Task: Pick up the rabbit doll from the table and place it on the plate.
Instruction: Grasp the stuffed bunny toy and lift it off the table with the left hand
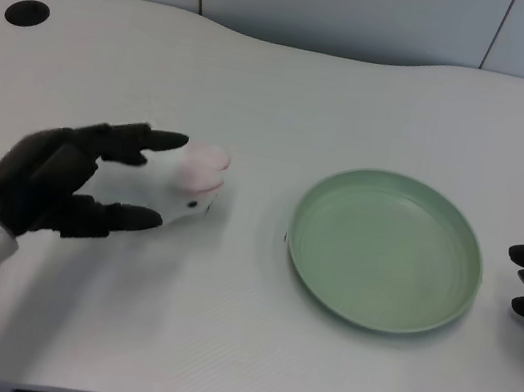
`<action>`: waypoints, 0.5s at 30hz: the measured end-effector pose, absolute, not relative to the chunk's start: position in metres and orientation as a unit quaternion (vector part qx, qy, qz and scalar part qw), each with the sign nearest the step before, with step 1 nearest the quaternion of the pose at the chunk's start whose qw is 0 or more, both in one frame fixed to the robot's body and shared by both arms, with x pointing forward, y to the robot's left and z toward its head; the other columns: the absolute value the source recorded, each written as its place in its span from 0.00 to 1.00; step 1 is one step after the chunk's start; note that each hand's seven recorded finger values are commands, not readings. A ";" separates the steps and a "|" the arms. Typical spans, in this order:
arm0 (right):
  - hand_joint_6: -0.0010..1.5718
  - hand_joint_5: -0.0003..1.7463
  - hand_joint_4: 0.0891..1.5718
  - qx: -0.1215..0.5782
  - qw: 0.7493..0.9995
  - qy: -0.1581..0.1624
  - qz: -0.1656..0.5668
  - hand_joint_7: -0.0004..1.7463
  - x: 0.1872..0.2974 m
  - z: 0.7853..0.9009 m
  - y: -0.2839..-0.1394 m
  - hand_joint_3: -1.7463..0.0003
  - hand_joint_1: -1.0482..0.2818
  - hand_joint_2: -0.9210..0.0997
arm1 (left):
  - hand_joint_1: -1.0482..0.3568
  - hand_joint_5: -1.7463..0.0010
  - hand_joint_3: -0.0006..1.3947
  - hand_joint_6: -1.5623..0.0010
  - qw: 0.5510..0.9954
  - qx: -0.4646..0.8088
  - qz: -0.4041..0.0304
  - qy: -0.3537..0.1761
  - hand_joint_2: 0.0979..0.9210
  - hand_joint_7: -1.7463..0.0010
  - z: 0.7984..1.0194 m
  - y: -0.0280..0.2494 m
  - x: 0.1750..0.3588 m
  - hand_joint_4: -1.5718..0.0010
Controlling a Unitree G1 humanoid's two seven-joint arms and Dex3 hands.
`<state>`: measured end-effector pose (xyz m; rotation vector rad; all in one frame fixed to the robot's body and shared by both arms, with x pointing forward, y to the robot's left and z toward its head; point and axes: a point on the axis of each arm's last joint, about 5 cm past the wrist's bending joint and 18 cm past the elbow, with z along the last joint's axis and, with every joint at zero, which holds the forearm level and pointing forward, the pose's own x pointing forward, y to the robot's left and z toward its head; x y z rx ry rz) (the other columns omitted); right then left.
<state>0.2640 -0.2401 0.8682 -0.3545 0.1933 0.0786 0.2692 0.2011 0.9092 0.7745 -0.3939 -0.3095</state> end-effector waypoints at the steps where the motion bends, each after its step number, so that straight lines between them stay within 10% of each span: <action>1: 0.62 0.02 0.70 -0.176 0.979 0.096 0.039 0.00 0.264 0.868 -0.240 0.91 0.41 0.00 | 0.27 0.79 0.03 0.80 0.879 0.406 -0.155 -0.196 1.00 1.00 0.915 0.203 0.274 0.90; 15: 0.60 0.02 0.71 -0.181 0.978 0.097 0.042 0.00 0.264 0.867 -0.236 0.91 0.40 0.00 | 0.13 0.87 0.01 0.91 0.784 0.566 -0.179 -0.179 1.00 1.00 0.962 0.201 0.306 1.00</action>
